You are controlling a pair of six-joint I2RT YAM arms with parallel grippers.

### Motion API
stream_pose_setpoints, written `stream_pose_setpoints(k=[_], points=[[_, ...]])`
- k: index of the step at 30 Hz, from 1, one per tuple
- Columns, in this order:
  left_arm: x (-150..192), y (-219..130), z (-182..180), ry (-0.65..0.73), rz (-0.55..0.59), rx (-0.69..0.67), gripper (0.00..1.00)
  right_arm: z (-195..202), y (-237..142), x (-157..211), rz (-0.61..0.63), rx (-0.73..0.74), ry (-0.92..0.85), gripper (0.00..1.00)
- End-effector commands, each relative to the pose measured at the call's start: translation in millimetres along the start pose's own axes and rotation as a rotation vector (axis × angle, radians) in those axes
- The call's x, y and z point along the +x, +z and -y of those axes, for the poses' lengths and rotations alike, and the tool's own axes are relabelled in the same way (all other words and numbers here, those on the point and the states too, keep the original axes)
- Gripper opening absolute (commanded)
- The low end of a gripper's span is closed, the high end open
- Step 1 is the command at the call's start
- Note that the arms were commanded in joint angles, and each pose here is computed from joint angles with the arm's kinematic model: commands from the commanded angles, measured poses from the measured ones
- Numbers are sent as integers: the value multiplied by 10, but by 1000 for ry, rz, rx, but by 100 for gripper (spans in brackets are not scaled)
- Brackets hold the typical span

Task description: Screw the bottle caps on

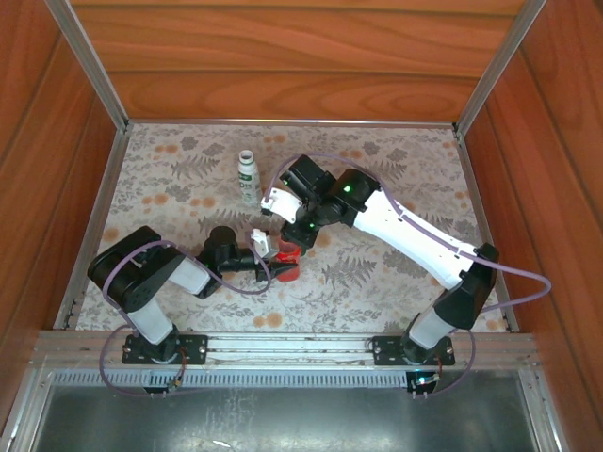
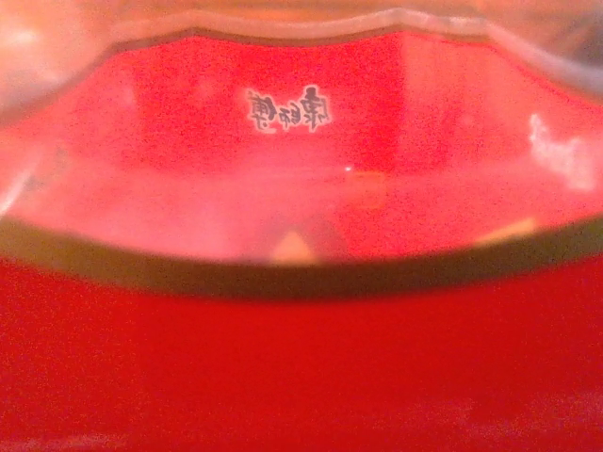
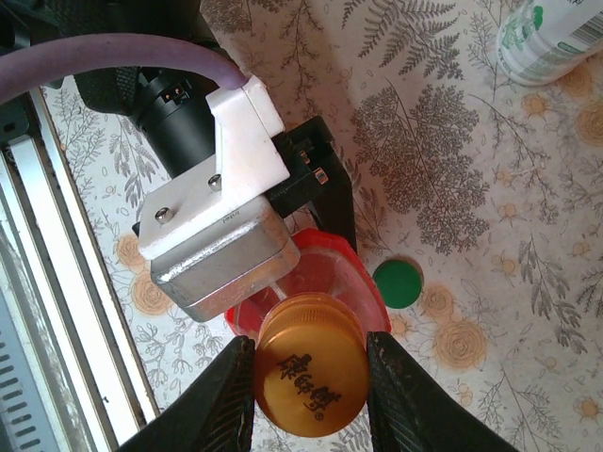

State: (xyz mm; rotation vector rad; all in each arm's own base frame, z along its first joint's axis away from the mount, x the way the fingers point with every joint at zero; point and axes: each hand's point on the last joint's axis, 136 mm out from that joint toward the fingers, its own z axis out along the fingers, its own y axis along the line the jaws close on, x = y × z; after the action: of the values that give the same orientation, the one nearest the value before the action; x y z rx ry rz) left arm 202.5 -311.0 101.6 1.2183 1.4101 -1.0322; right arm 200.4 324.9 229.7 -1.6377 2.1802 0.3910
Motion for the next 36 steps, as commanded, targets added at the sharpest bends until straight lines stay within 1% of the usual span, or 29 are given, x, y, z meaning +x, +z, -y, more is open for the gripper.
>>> stream_pose_setpoints(k=[1,6,17,29,36], points=[[3,-7,16,3,3,14,53,40,24,55,-44,-4,23,34],[10,-7,14,2,1,12,53,65,50,84,-64,7,27,34],[13,-4,19,2,0,14,53,98,37,69,-58,27,32,40],[16,-4,13,1,-1,12,53,116,-7,41,-46,40,36,41],[18,0,14,1,-1,13,53,121,-68,15,-26,49,36,54]])
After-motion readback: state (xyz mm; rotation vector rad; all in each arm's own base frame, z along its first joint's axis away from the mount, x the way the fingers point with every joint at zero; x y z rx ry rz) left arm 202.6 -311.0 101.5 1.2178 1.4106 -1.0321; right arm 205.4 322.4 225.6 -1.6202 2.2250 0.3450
